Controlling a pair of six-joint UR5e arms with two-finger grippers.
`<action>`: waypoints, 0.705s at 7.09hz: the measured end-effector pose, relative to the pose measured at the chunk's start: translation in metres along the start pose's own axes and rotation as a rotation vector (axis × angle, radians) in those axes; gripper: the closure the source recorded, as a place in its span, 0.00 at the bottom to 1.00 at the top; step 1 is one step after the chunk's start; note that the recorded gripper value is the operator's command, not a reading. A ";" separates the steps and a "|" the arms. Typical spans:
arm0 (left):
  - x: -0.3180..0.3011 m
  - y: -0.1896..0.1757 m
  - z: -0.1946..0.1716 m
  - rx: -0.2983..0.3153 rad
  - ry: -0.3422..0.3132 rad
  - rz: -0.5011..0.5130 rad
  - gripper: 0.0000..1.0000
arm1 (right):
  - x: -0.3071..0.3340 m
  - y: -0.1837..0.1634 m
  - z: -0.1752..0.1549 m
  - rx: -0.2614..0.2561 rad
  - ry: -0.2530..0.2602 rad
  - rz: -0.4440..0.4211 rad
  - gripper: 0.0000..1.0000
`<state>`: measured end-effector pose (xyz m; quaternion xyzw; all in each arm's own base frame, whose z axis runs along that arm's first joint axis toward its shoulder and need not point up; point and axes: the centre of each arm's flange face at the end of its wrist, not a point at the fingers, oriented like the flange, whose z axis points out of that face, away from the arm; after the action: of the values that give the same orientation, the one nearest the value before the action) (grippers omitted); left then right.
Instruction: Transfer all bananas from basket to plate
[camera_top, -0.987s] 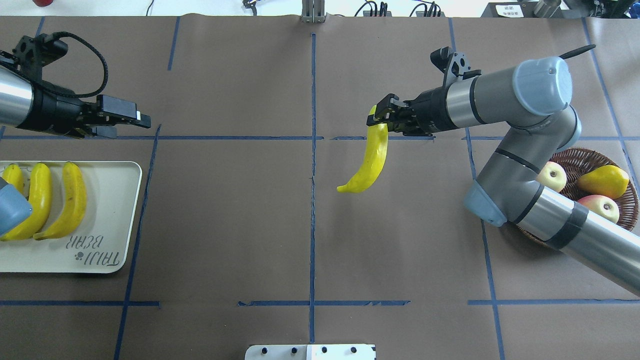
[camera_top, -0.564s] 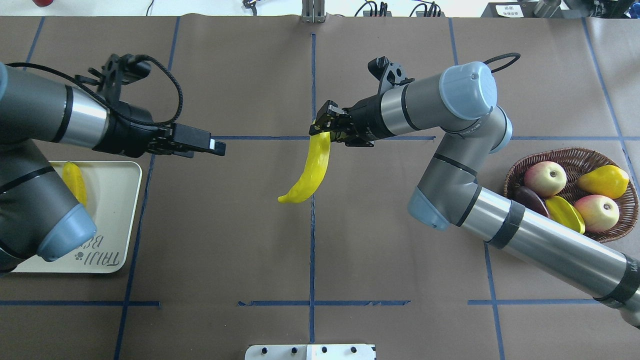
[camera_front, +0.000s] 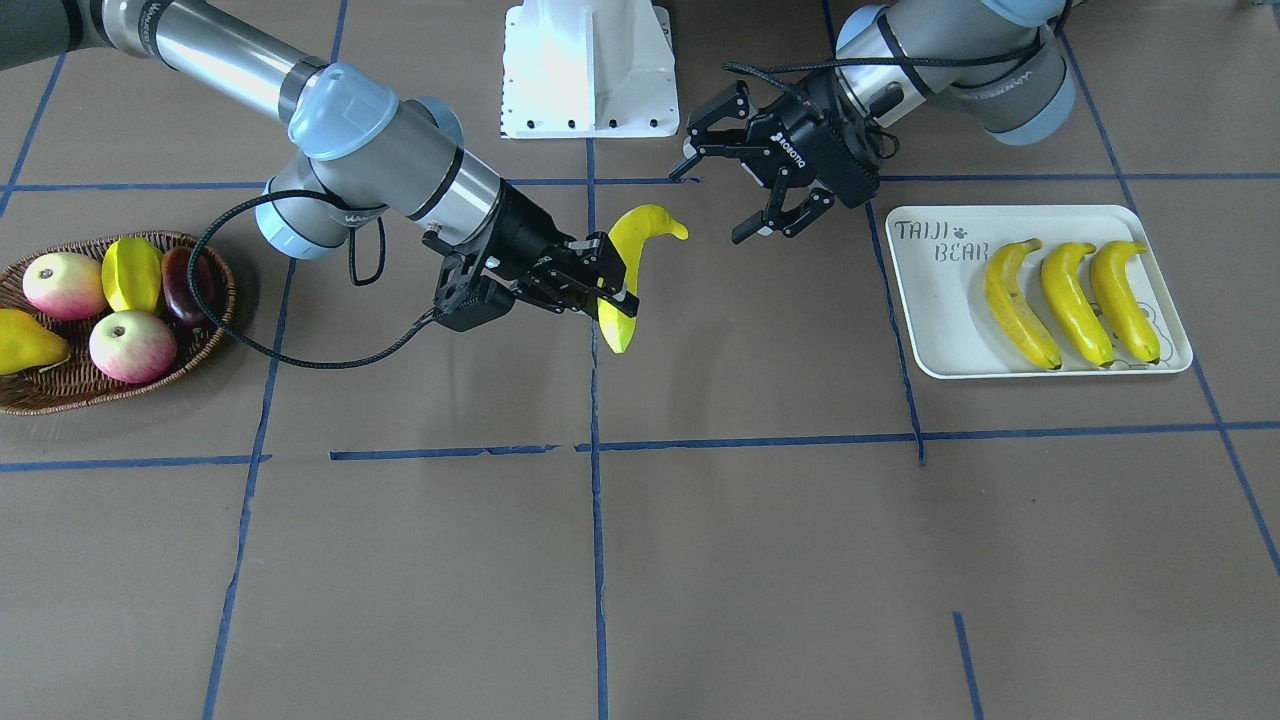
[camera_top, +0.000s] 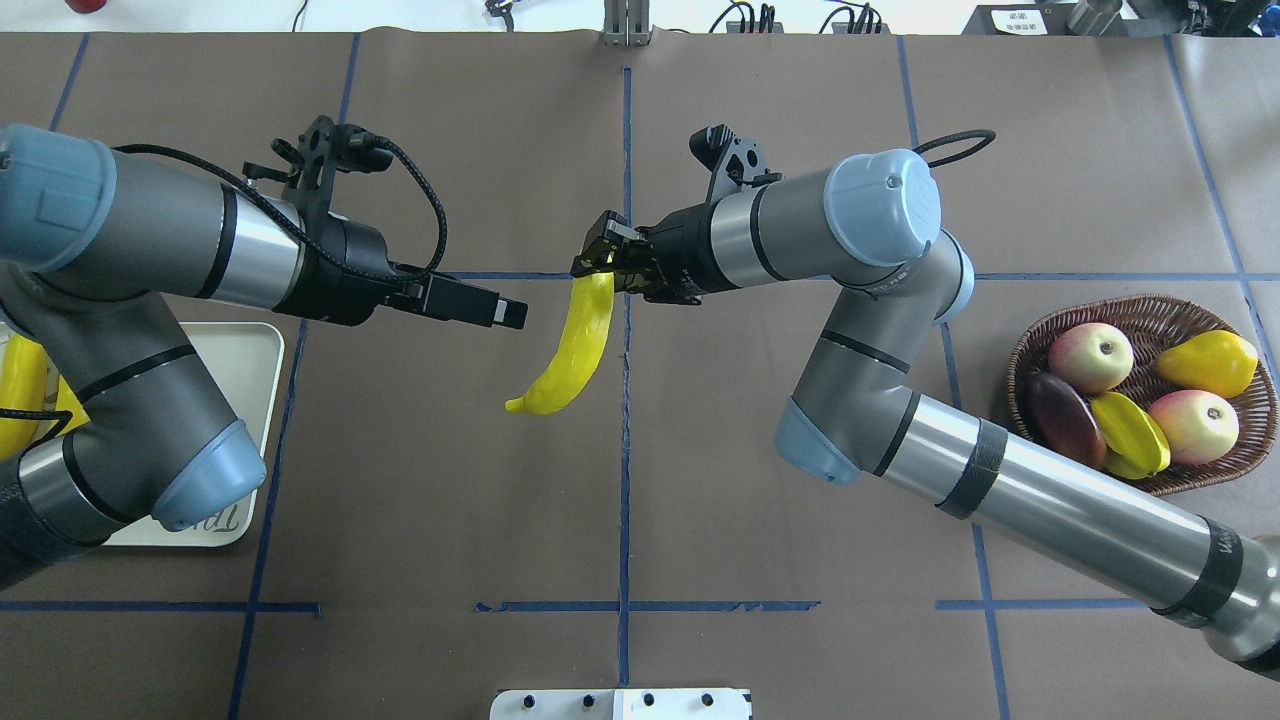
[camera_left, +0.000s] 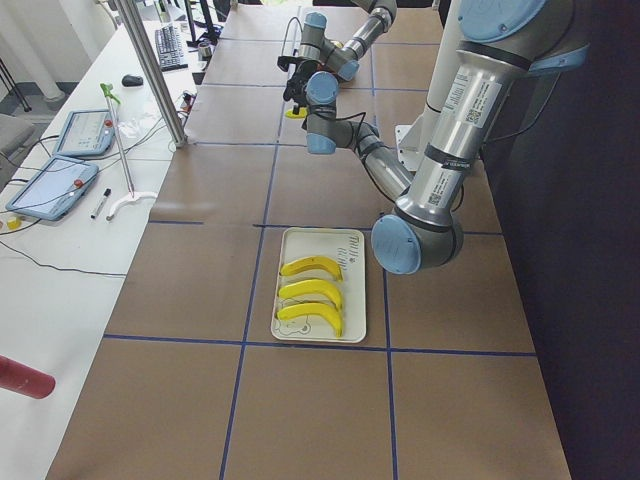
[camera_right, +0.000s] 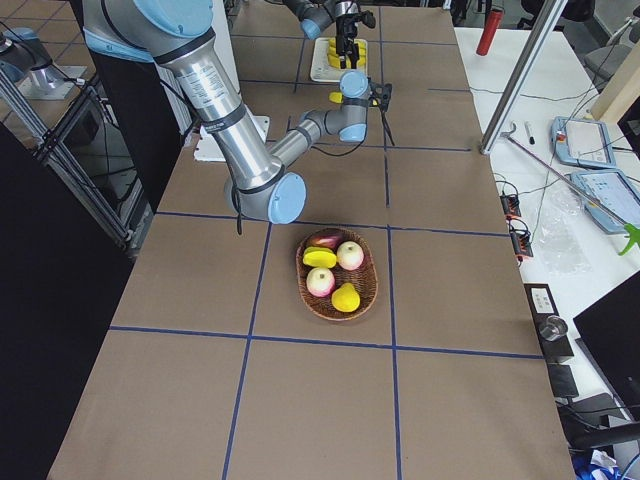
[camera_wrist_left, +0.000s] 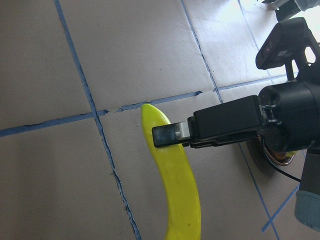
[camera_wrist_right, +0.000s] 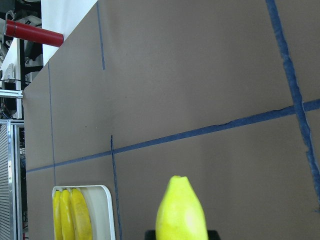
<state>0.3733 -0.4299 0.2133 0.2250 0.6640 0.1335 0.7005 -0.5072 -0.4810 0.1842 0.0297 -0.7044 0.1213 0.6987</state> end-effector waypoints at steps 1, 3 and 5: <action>-0.005 0.001 0.005 -0.004 -0.006 0.066 0.00 | -0.003 0.002 0.001 -0.003 -0.004 -0.001 0.87; -0.003 0.013 0.020 -0.019 0.012 0.135 0.00 | -0.008 0.006 0.003 -0.007 -0.010 0.001 0.87; 0.012 0.038 0.047 -0.024 0.027 0.147 0.00 | -0.010 0.008 0.003 -0.011 -0.014 0.006 0.87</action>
<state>0.4249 -0.3974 0.2222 0.2628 0.6532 0.1955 0.6826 -0.5119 -0.4757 0.1730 0.0248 -0.7101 0.1194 0.6935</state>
